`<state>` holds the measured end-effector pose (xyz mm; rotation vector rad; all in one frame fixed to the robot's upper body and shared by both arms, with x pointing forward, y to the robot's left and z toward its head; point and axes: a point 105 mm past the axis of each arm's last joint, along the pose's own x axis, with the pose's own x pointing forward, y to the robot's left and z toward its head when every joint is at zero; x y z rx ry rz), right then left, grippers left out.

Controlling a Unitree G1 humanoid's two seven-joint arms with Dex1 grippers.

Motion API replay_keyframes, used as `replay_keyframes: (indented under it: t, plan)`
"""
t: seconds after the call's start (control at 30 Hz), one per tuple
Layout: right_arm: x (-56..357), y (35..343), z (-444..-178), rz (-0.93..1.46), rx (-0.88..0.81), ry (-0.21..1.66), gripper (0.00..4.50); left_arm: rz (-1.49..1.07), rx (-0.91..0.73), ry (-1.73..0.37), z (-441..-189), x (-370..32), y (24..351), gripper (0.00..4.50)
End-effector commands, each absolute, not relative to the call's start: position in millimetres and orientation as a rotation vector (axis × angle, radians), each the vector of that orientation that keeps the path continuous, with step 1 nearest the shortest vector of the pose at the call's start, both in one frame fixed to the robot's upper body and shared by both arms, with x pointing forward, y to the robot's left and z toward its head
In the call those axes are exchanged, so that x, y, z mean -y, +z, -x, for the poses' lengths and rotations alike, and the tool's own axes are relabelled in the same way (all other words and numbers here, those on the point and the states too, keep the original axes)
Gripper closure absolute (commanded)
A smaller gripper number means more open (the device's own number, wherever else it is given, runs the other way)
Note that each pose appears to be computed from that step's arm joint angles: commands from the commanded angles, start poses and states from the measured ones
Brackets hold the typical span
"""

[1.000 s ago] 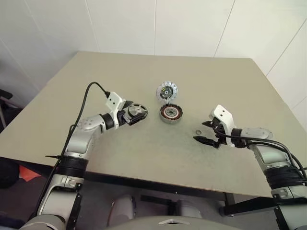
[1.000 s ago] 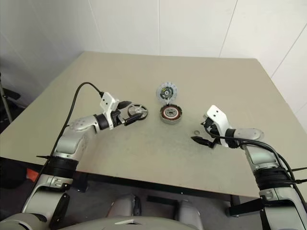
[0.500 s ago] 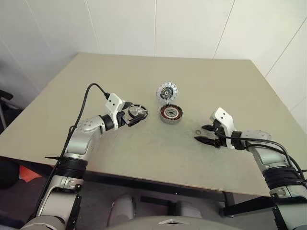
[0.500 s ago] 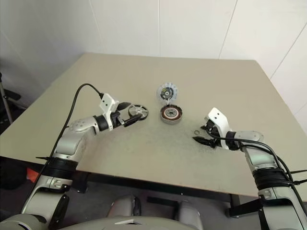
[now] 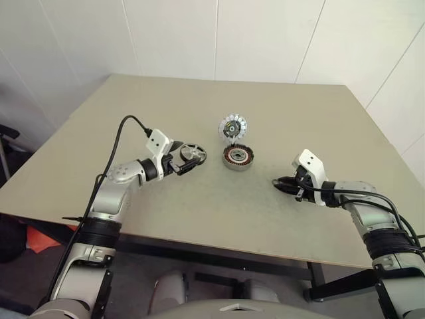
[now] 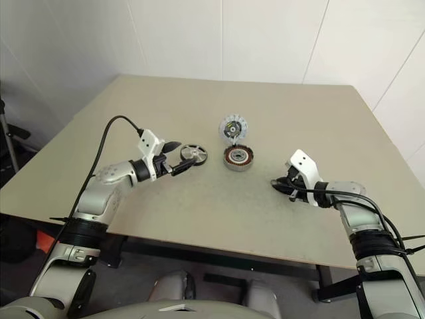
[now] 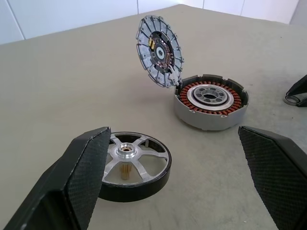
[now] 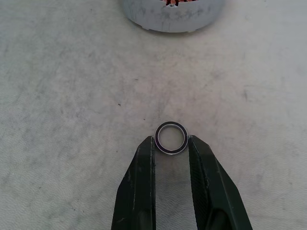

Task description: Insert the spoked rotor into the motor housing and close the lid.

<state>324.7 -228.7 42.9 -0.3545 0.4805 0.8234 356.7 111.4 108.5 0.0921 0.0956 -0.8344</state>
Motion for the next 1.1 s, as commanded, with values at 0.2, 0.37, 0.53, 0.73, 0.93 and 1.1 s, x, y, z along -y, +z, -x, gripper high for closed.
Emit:
replay_keyframes:
  t: [0.2, 0.37, 0.53, 0.73, 0.93, 1.1]
  plan:
    - [252.3, 63.9, -352.2, 0.433, -0.425, 0.680, 3.85, -0.117, -0.031, -0.832, -358.2, -109.8, 124.4, 0.00]
    - [267.0, 70.2, -372.1, 0.468, -0.408, 0.567, 3.85, -0.118, -0.032, -0.837, -358.2, -108.2, 124.0, 0.00]
    - [274.6, 71.4, -385.6, 0.468, -0.421, 0.490, 3.85, -0.122, -0.029, -0.832, -359.0, -109.2, 124.6, 0.00]
    - [272.3, 71.7, -387.5, 0.424, -0.441, 0.506, 3.85, -0.128, -0.026, -0.818, -359.4, -111.9, 124.9, 0.00]
    - [264.0, 68.3, -382.0, 0.406, -0.469, 0.585, 3.08, -0.133, -0.022, -0.808, -360.7, -114.3, 126.3, 0.00]
    - [265.0, 72.2, -383.4, 0.434, -0.452, 0.572, 1.50, -0.135, -0.023, -0.804, -361.5, -115.2, 125.6, 0.00]
